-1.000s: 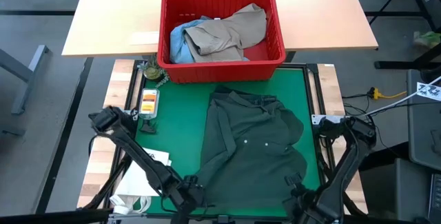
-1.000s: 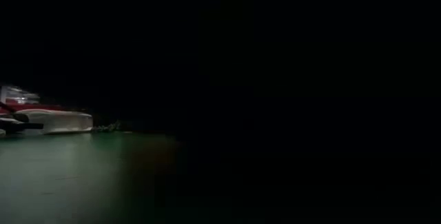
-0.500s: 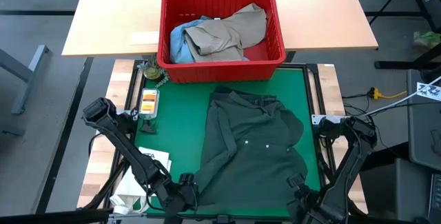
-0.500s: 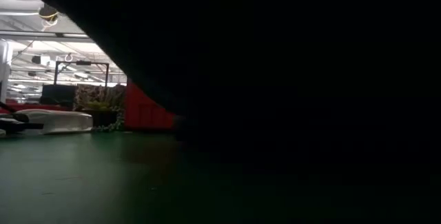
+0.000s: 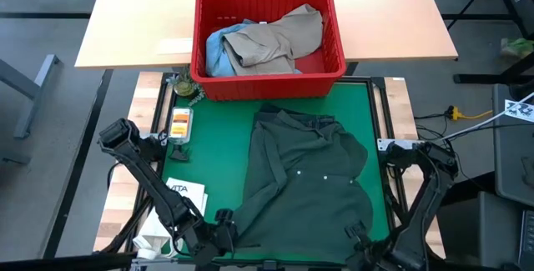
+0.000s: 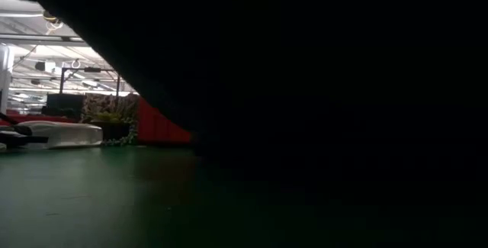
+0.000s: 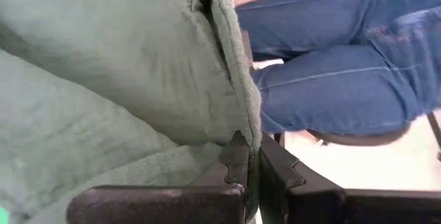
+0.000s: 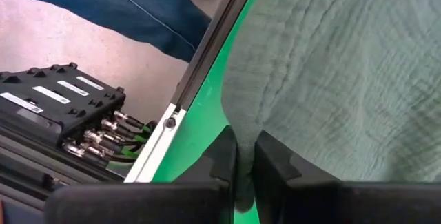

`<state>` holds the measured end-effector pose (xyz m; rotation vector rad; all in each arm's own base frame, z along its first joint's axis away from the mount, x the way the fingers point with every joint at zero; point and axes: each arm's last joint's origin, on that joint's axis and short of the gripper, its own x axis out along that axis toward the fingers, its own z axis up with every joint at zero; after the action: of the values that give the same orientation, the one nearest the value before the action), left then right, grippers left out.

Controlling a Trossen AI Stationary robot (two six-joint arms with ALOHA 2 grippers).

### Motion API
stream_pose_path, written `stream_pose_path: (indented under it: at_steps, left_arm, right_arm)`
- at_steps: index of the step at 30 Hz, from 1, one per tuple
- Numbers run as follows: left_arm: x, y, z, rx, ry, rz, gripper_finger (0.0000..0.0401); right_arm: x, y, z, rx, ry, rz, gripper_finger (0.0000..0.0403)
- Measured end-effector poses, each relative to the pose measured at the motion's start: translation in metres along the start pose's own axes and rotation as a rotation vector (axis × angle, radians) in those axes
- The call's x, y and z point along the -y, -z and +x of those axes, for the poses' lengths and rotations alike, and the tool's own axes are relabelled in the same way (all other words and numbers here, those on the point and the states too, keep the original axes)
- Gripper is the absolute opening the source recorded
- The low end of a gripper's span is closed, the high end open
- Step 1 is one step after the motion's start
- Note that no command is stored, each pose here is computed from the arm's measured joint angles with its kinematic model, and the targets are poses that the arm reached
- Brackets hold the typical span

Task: Fold Laundry from Bin
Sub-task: Fold the green shirt

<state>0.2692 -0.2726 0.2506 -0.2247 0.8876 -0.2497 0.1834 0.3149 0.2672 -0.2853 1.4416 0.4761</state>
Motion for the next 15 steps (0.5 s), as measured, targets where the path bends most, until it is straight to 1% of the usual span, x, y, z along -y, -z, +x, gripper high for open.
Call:
stream_pose_path:
  at_steps: [4,11,13,15]
  left_arm:
    - [0.0011,0.0002,-0.0004,0.017,-0.010,0.002,0.0006]
    - [0.0054,-0.0055,-0.0006,0.075,0.034,-0.016,0.0008]
    - [0.0054,-0.0052,-0.0006,0.073,0.033,-0.017,0.0008]
    - [0.0051,-0.0044,0.0013,0.071,0.024,-0.015,0.0009]
  right_arm:
    - [-0.0002,-0.0003,0.0000,-0.001,-0.009,0.001,0.0032]
    - [-0.0053,-0.0048,-0.0003,0.019,-0.104,-0.001,0.0032]
    - [-0.0058,-0.0060,-0.0005,0.035,-0.105,-0.001,0.0032]
    - [-0.0046,-0.0061,-0.0004,0.049,-0.070,0.000,0.0032]
